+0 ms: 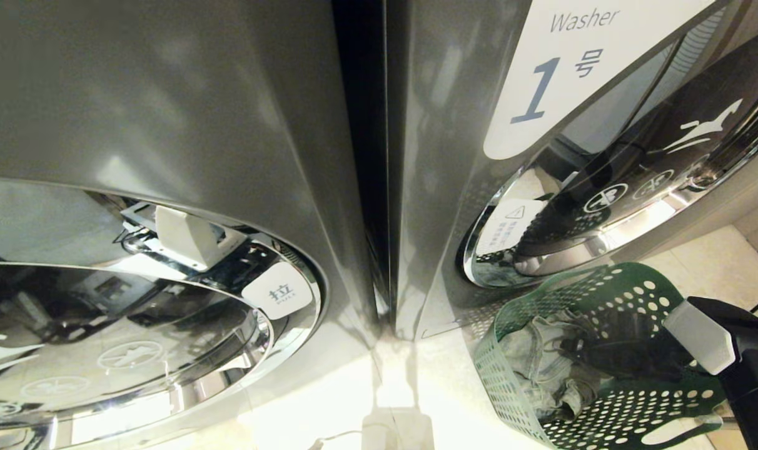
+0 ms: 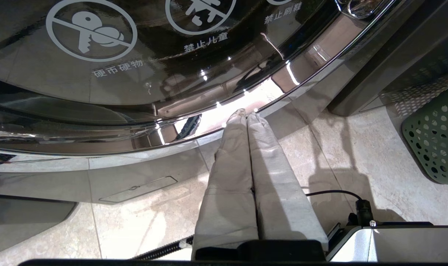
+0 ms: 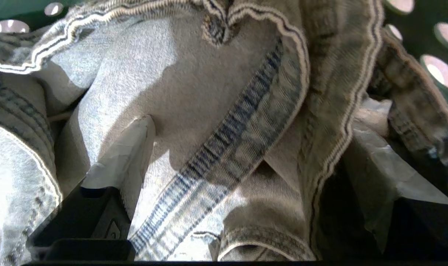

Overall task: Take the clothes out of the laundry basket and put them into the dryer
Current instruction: Take the clothes out of the basket

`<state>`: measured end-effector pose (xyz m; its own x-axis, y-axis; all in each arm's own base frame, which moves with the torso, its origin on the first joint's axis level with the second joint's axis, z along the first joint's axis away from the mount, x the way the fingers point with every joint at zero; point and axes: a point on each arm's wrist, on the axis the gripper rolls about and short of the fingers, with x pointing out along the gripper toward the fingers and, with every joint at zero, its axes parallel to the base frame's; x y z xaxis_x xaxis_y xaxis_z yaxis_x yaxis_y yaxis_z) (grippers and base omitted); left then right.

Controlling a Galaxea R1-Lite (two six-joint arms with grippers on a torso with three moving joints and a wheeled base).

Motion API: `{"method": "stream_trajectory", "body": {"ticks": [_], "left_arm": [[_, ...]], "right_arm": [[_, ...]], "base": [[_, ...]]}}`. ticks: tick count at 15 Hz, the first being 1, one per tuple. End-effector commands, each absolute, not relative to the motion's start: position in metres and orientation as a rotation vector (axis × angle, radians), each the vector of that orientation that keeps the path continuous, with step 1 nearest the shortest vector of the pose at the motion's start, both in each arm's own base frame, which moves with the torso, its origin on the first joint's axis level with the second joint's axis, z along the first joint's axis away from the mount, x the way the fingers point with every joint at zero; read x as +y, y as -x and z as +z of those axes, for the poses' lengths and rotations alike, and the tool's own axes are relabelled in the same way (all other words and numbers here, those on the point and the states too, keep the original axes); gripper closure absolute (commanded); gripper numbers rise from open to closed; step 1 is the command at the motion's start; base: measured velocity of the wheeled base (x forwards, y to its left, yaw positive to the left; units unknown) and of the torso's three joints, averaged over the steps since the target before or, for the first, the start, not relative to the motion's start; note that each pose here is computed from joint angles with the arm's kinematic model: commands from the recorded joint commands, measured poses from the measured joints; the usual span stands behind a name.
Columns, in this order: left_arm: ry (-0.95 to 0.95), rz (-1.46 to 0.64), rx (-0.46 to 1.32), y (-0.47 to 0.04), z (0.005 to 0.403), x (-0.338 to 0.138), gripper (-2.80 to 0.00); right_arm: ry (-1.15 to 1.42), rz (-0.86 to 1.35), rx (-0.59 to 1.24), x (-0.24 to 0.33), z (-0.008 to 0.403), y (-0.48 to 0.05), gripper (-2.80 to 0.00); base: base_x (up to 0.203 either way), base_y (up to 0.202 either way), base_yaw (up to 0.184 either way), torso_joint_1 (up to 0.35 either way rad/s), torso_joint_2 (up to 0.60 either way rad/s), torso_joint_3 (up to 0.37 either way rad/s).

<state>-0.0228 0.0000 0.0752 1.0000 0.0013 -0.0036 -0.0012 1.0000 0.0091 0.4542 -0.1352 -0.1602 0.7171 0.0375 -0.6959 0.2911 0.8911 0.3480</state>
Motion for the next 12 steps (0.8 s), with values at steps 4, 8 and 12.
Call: {"method": "stream_trajectory", "body": {"ticks": [4, 8, 12], "left_arm": [[-0.009, 0.002, 0.003, 0.023, 0.075, 0.000, 0.00], [-0.009, 0.002, 0.003, 0.023, 0.075, 0.000, 0.00], [-0.009, 0.002, 0.003, 0.023, 0.075, 0.000, 0.00]], "right_arm": [[-0.464, -0.142, 0.765, -0.132, -0.165, -0.456, 0.00], [-0.468, -0.145, 0.757, -0.132, -0.153, -0.457, 0.00], [-0.489, -0.149, 0.759, -0.128, -0.121, -0.448, 0.00]], "base": [[0.000, 0.000, 0.000, 0.000, 0.00, 0.000], [0.000, 0.000, 0.000, 0.000, 0.00, 0.000], [0.000, 0.000, 0.000, 0.000, 0.00, 0.000]]}}
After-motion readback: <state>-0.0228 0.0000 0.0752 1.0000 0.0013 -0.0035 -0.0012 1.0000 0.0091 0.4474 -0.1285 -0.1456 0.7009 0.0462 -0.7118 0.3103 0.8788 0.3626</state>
